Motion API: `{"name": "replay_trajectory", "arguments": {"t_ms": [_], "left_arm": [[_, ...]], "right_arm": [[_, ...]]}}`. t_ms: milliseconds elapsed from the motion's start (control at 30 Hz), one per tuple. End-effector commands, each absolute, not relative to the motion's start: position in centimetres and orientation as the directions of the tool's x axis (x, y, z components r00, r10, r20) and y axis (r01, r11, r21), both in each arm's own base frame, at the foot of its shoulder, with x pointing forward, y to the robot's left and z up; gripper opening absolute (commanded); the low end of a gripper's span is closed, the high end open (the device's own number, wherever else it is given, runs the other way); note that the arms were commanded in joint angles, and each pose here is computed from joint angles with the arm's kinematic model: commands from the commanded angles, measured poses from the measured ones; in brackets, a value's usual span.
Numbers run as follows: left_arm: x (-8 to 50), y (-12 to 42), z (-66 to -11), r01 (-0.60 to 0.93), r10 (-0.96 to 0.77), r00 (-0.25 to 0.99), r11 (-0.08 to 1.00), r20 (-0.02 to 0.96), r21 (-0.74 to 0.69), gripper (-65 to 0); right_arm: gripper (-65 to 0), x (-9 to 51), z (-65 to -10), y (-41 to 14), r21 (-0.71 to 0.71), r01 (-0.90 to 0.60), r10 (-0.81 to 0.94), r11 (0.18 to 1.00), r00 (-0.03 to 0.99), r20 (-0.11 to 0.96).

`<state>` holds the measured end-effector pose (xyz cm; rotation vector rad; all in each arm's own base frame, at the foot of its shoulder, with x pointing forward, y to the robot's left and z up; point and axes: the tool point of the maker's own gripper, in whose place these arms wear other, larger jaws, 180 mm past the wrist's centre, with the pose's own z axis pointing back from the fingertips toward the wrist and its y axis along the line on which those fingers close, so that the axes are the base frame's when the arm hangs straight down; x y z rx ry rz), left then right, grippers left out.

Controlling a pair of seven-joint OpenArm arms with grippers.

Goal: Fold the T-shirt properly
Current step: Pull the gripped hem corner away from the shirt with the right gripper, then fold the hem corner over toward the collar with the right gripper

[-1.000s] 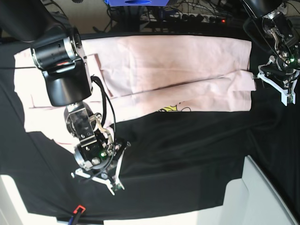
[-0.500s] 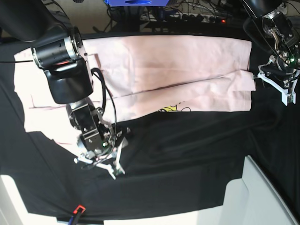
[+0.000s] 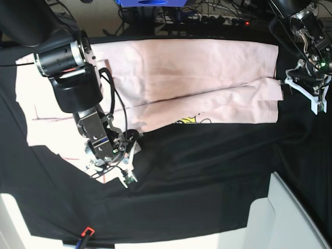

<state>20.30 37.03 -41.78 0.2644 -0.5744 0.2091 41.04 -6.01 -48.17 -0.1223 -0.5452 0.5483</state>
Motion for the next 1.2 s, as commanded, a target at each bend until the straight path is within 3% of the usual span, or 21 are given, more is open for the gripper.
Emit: {"name": "replay_trajectory", "arguments": {"t_ms": [0,467,633,800,833,1067,1167], "left_arm": [[21.2,37.9,-40.3,-0.269,0.096,0.799,0.940,0.594,0.211,-35.3],[21.2,37.8,-40.4,-0.270,0.097,0.798,0.940,0.594,0.209,-35.3],[21.1,37.9,-40.3,-0.273,0.099,0.798,0.939,0.595,0.210,-35.3],[21.0,38.1,-40.4,-0.275,0.101,0.799,0.938,0.593,0.211,-35.3],[21.0,38.1,-40.4,-0.275,0.101,0.799,0.938,0.593,0.211,-35.3],[21.0,37.9,-40.4,-0.271,0.098,0.800,0.939,0.592,0.211,-35.3],[21.0,38.0,-40.4,-0.272,0.099,0.799,0.939,0.593,0.211,-35.3]], "right_arm": [[-24.4,43.2,-46.2,-6.2,-0.280,-0.439,0.520,0.854,0.687,0.508],[-25.5,41.9,-47.4,-6.5,-0.267,-0.441,0.514,0.857,0.704,0.490],[-39.9,41.6,-47.4,-4.9,-0.245,-0.452,0.511,0.858,0.700,0.498],[-63.1,41.6,-47.4,-4.9,-0.245,-0.452,0.511,0.858,0.701,0.497],[-65.0,41.6,-47.5,-4.9,-0.245,-0.453,0.513,0.857,0.702,0.494],[-65.0,41.8,-47.2,-5.0,-0.249,-0.450,0.512,0.857,0.697,0.502],[-65.0,42.8,-45.4,-4.6,-0.263,-0.434,0.504,0.861,0.664,0.552]]}}
